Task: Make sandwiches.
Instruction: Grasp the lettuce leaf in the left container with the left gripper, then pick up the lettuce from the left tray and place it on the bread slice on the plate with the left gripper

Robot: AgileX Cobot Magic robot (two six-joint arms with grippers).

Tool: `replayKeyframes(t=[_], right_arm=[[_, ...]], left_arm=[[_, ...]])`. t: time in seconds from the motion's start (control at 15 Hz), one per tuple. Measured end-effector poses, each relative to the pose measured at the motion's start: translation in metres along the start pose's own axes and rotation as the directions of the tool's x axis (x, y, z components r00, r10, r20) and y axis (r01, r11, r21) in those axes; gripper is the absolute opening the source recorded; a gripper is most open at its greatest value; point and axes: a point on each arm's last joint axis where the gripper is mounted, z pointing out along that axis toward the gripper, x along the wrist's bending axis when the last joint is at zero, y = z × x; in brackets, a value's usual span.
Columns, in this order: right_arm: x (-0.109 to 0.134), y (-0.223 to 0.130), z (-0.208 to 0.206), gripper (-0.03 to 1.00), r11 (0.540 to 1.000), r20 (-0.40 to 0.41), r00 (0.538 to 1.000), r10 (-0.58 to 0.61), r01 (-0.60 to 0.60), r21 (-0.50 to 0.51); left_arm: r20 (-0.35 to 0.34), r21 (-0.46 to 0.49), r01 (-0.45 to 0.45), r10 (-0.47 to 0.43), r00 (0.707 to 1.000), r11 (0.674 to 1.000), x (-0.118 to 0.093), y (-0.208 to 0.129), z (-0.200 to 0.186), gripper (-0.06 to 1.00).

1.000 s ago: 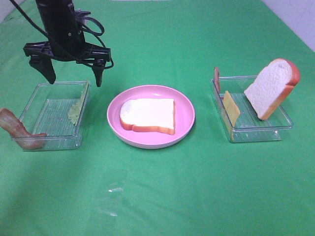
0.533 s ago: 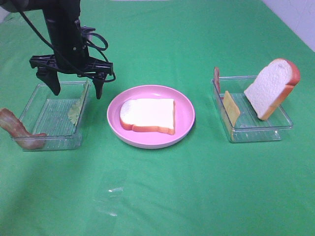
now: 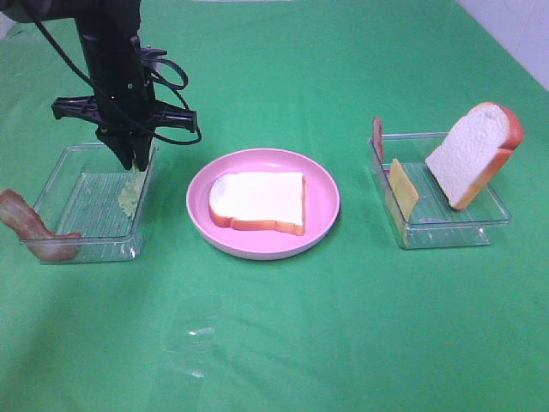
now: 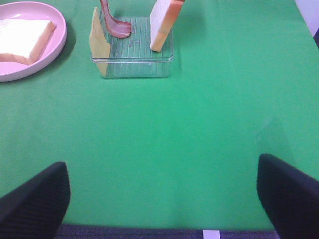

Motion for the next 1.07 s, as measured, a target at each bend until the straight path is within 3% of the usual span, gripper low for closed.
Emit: replayKeyframes(t=[0.07,0.13,0.6,0.93,1.07], right_arm=[[0.000,0.000,0.000,0.98,1.000,0.000,1.000,0.000,0.000,0.000],[0.000,0.000,0.000,0.98,1.000,0.000,1.000,0.000,0.000,0.000],[0.000,0.000,0.000,0.98,1.000,0.000,1.000,0.000,0.000,0.000],[0.000,0.000,0.000,0.98,1.000,0.000,1.000,0.000,0.000,0.000],[0.000,0.000,0.000,0.98,1.000,0.000,1.000,0.000,0.000,0.000]], left_arm=[[0.002,0.001,-0.016,0.016,1.000,1.000,0.000,0.000,0.000,0.02],[0.004,0.001,-0.017,0.017,1.000,1.000,0.000,0.000,0.000,0.00],[0.020,-0.031,-0.042,0.042,0.999,0.999,0.000,0.000,-0.017,0.00],[0.119,-0.169,-0.022,0.042,0.992,0.985,-0.004,-0.012,-0.094,0.00],[0.190,-0.198,-0.035,0.074,0.979,0.980,-0.011,-0.020,-0.116,0.00]])
